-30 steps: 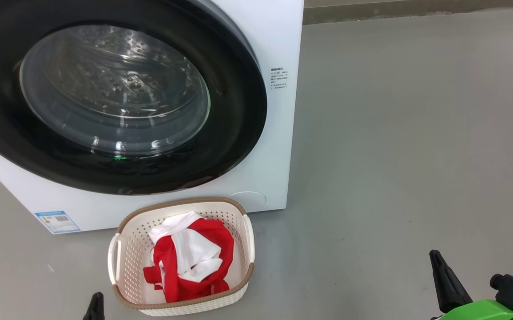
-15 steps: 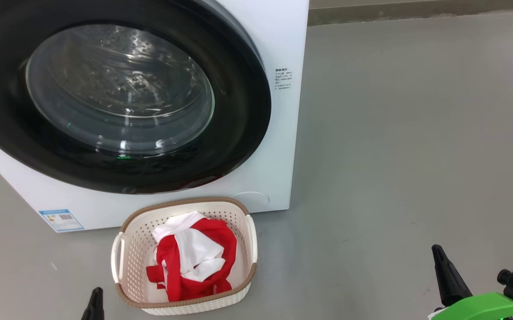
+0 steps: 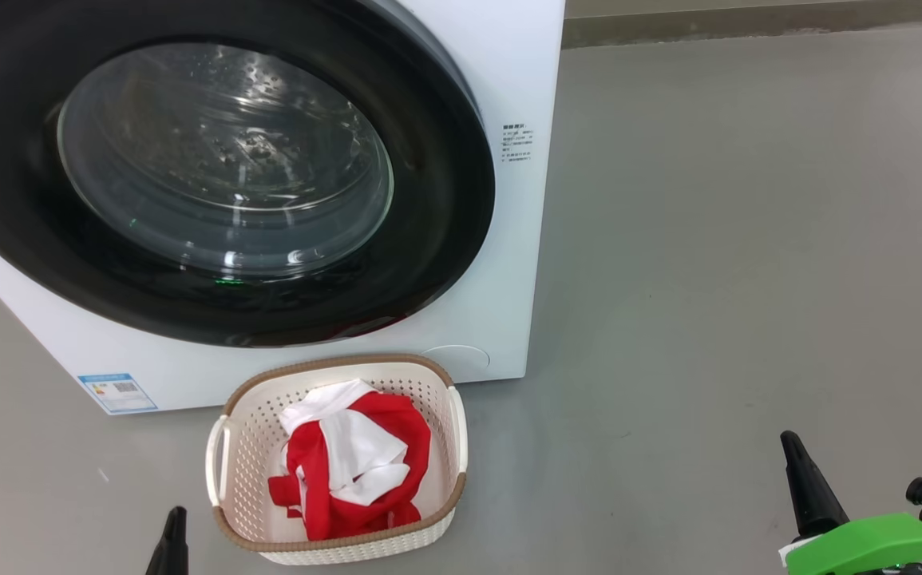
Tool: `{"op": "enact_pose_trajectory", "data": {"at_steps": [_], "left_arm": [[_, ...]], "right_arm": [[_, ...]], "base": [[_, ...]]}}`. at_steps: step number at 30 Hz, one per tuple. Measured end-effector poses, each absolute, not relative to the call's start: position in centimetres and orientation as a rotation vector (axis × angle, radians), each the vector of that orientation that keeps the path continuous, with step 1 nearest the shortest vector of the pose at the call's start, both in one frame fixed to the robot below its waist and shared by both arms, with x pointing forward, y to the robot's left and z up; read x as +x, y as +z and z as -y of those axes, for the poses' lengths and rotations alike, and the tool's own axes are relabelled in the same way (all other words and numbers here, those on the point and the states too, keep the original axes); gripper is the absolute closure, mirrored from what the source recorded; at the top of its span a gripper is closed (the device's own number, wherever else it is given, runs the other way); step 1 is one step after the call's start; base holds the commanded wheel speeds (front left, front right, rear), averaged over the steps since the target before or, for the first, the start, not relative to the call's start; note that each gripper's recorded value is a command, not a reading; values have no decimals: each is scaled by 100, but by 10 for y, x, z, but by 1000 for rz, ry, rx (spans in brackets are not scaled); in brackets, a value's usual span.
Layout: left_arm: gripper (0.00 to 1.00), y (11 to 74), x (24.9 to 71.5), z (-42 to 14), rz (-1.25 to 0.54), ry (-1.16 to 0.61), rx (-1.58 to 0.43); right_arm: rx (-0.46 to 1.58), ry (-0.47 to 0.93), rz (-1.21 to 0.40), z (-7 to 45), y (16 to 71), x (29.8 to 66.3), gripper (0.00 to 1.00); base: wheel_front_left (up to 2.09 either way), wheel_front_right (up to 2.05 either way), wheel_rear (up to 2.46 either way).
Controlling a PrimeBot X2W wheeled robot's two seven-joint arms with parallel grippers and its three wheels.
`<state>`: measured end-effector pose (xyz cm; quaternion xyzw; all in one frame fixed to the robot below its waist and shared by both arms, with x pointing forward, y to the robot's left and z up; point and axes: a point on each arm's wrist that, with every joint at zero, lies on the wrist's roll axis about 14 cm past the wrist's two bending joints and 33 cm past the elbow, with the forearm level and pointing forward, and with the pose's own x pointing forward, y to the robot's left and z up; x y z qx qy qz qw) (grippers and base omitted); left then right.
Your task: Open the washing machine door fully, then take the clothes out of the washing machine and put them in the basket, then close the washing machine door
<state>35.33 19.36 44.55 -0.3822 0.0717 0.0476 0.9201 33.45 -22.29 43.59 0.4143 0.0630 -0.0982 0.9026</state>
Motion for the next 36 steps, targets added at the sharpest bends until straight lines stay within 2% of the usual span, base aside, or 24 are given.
{"op": "enact_pose_trajectory", "data": {"at_steps": [36], "left_arm": [[100, 458, 363, -194, -126, 110, -1163]], "right_arm": [[1203, -183, -100, 216, 450, 352, 100]], "base": [[0, 0, 0]]}}
